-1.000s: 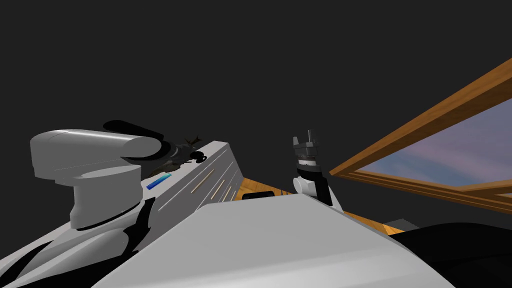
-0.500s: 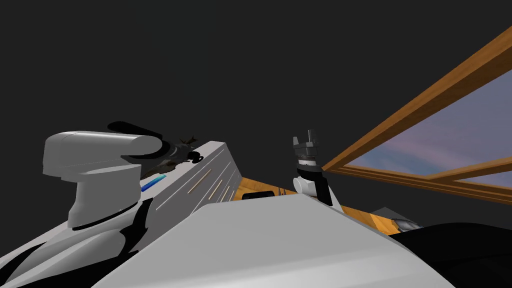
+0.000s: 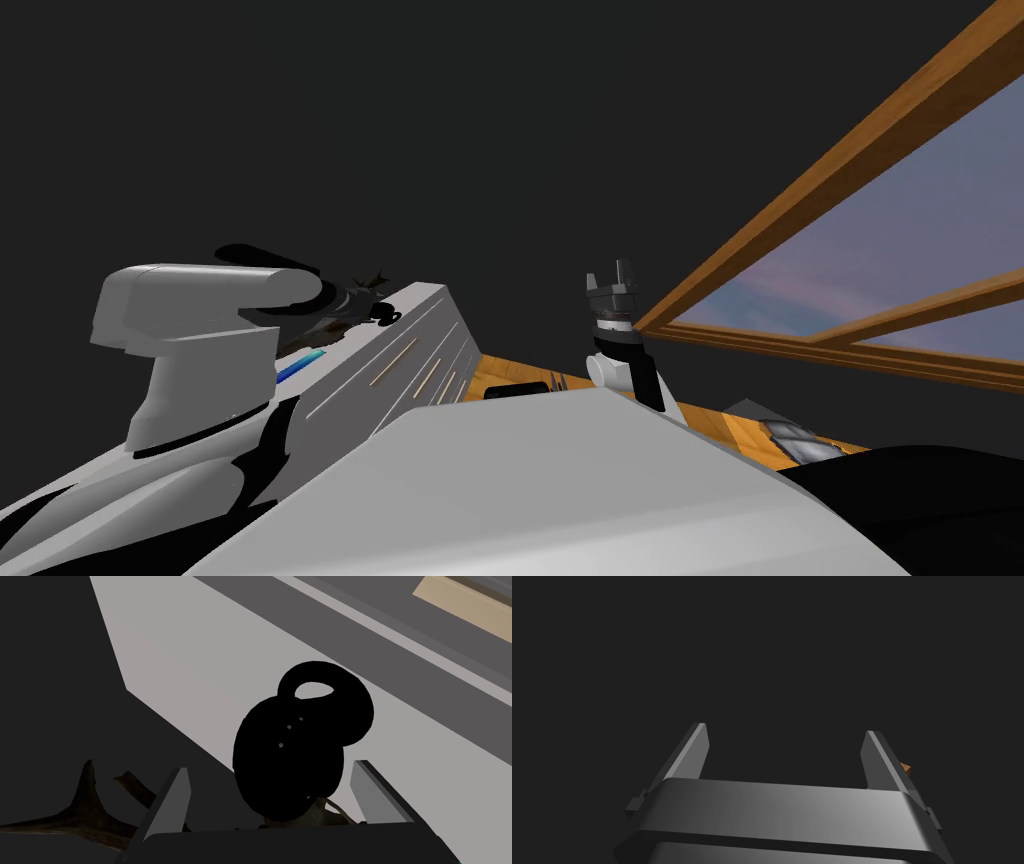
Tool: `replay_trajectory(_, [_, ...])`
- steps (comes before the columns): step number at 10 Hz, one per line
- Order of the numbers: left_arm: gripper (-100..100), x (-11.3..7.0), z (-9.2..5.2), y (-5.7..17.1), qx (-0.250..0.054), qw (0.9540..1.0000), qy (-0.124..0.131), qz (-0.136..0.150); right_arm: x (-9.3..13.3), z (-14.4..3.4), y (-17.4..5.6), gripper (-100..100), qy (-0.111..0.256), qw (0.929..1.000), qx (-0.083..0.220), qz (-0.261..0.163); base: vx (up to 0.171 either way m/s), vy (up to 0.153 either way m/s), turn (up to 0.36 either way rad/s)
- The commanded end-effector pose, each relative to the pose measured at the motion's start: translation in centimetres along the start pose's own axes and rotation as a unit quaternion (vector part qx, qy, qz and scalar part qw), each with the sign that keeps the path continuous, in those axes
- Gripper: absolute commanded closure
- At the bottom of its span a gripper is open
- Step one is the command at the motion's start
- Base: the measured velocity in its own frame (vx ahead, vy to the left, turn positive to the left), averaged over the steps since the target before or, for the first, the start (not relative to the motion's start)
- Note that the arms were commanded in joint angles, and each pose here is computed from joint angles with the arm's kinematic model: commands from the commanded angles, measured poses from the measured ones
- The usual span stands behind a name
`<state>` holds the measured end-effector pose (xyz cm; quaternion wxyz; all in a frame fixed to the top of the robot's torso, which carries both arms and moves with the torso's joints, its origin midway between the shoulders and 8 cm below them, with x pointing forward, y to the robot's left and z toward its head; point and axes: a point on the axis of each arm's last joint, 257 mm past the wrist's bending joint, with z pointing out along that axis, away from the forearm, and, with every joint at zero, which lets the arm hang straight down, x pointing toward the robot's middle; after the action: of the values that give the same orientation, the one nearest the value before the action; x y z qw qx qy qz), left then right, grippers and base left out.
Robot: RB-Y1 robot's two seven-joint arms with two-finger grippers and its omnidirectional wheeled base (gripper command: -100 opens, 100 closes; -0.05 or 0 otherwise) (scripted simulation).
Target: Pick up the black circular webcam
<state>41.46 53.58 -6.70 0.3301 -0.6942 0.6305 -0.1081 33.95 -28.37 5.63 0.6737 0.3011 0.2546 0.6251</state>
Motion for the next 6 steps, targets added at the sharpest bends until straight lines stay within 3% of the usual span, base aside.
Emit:
replay_trajectory(1, [-100,-1.3,0.8,0.0,0.000,1.0000,-0.006,-0.004,0.0,0.0,0.0,0,0.000,1.0000,0.000,0.000,-0.058,-0.041,-0.101])
replay_trajectory(3, [-100,-3.1,1.9,-0.1,0.000,0.9998,-0.015,-0.009,0.0,0.0,0.0,0,0.000,1.0000,0.000,0.000,-0.067,-0.055,-0.105])
replay_trajectory(5, [-100,-3.0,2.0,0.1,-0.003,0.9999,-0.013,-0.011,0.0,0.0,0.0,0,0.000,1.0000,0.000,0.000,-0.029,-0.001,0.010])
replay_trajectory(6, [100,-3.0,2.0,0.0,-0.003,0.9998,-0.013,-0.011,0.0,0.0,0.0,0,0.000,1.0000,0.000,0.000,-0.007,0.006,0.009])
